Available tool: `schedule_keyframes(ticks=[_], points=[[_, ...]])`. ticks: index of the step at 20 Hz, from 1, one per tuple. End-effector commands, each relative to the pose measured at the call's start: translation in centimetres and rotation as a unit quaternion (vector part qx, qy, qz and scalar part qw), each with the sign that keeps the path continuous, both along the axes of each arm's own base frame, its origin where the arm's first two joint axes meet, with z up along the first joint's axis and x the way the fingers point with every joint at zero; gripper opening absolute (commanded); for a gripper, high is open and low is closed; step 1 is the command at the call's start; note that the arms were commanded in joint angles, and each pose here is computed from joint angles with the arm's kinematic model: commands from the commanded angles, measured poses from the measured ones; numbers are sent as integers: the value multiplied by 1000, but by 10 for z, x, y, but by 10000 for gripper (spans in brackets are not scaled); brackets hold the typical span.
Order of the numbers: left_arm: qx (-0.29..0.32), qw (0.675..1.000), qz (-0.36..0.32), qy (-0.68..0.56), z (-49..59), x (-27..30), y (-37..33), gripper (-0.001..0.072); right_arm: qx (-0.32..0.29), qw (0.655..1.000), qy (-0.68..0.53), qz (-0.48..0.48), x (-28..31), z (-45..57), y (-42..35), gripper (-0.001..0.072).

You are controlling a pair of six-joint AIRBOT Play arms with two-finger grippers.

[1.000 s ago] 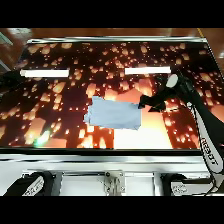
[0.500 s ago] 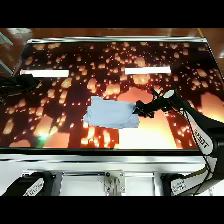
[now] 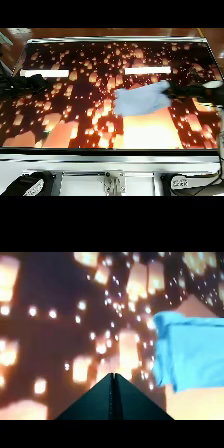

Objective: Fold the shirts.

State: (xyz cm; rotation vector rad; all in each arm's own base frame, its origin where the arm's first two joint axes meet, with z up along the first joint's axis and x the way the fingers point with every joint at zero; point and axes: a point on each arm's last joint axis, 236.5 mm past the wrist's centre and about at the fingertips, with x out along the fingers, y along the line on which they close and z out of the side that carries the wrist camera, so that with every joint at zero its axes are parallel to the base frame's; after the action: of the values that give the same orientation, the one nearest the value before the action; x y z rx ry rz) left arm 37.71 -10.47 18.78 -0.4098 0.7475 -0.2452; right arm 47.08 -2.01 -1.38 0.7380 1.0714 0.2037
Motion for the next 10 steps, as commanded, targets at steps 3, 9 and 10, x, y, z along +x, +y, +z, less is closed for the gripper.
schedule_keyframes(ticks=[3, 9, 10], points=[[-11, 999, -34, 7, 0, -11, -33, 37, -85, 974, 134, -163, -136, -3, -203, 68], [-11, 997, -71, 8, -1, -22, -60, 37, 21, 891, 255, -376, -304, -51, -254, 68], [-10, 997, -74, 10, -2, -22, -62, 37, 29, 880, 252, -403, -317, -59, -251, 68]])
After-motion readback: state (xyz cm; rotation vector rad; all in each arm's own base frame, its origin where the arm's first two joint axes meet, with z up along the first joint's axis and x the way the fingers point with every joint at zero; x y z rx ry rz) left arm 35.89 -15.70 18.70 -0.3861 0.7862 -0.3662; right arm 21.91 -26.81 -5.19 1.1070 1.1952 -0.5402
